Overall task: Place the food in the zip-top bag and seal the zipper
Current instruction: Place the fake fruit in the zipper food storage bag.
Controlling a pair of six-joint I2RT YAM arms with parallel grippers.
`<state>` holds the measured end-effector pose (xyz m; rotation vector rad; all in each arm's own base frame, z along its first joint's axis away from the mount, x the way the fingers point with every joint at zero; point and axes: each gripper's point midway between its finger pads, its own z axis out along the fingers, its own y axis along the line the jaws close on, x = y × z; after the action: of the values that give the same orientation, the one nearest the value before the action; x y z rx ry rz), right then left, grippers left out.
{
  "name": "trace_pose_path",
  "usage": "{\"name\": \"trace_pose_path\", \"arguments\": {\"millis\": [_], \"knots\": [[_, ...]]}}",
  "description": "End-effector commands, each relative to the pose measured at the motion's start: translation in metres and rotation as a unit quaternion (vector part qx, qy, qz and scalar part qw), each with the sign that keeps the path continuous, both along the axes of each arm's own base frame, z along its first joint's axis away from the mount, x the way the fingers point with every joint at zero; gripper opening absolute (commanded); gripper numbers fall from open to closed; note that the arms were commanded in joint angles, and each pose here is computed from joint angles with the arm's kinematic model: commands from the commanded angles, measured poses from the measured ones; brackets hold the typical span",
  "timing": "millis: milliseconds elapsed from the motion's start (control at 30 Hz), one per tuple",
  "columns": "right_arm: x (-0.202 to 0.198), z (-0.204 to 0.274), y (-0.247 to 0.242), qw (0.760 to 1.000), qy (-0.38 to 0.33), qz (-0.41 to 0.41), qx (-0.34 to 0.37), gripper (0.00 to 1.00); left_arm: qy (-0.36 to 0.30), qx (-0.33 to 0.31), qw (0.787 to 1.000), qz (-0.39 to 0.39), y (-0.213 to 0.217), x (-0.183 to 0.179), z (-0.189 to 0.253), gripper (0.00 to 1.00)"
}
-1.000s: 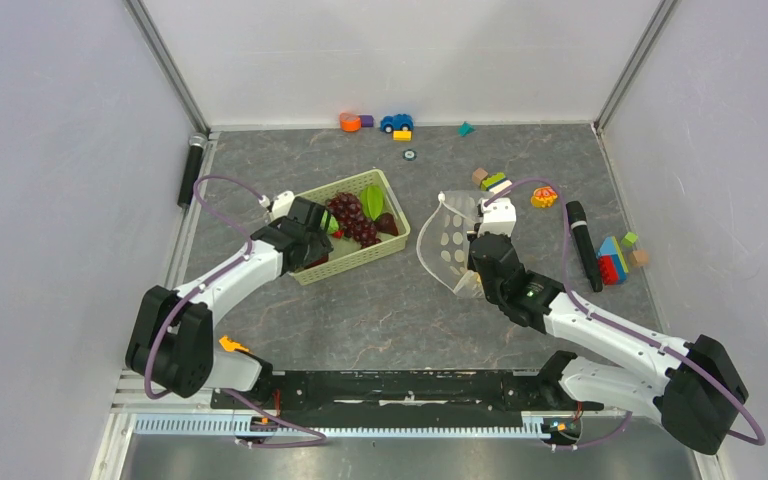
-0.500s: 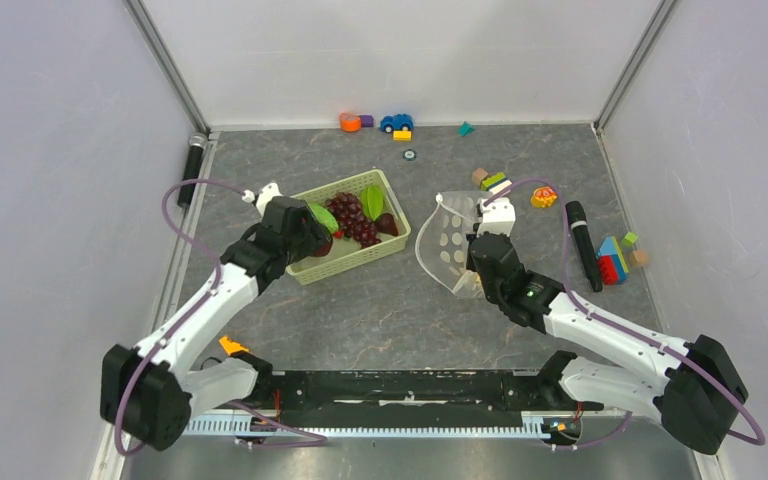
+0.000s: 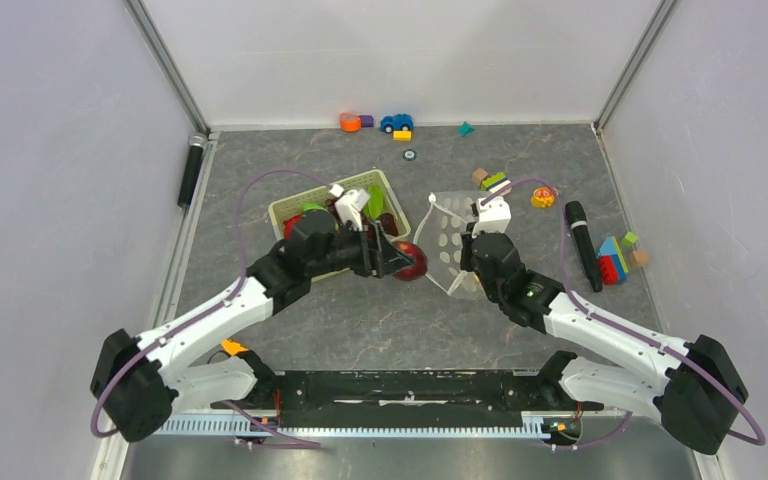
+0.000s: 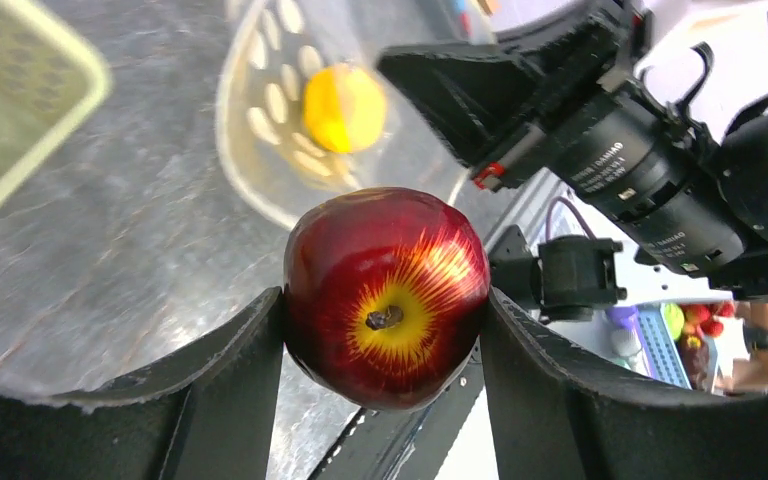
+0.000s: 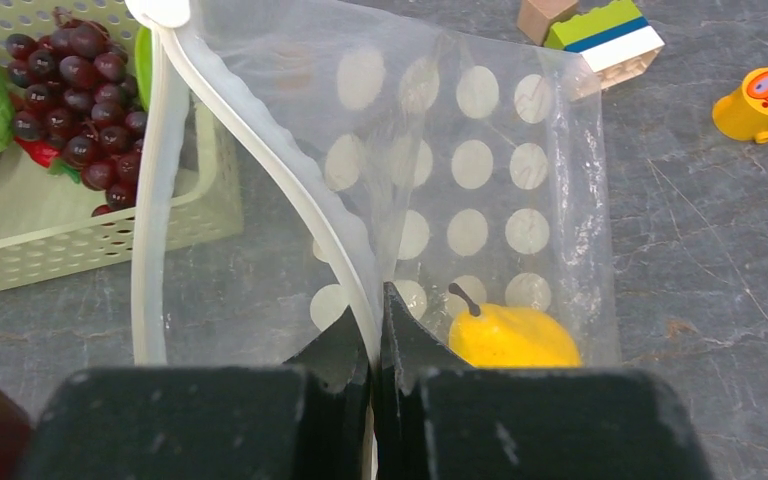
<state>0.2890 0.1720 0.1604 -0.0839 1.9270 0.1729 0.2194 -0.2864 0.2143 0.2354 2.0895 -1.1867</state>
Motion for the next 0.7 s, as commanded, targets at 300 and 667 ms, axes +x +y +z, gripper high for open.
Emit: {"name": "trace_pose_path", "arguments": {"millis": [300,667], "knots": [[-0.009,0.037,0.027,0.994,-0.042,0.084,0.057,0.06,-0.055,0.007,0.998,-0.03,-0.063,0.023,0.017,0.17],[-0.023,0.052,0.043,0.982,-0.067,0.149,0.095,0.07,-0.042,0.029,0.998,-0.021,-0.077,0.034,0.005,0.36]]}}
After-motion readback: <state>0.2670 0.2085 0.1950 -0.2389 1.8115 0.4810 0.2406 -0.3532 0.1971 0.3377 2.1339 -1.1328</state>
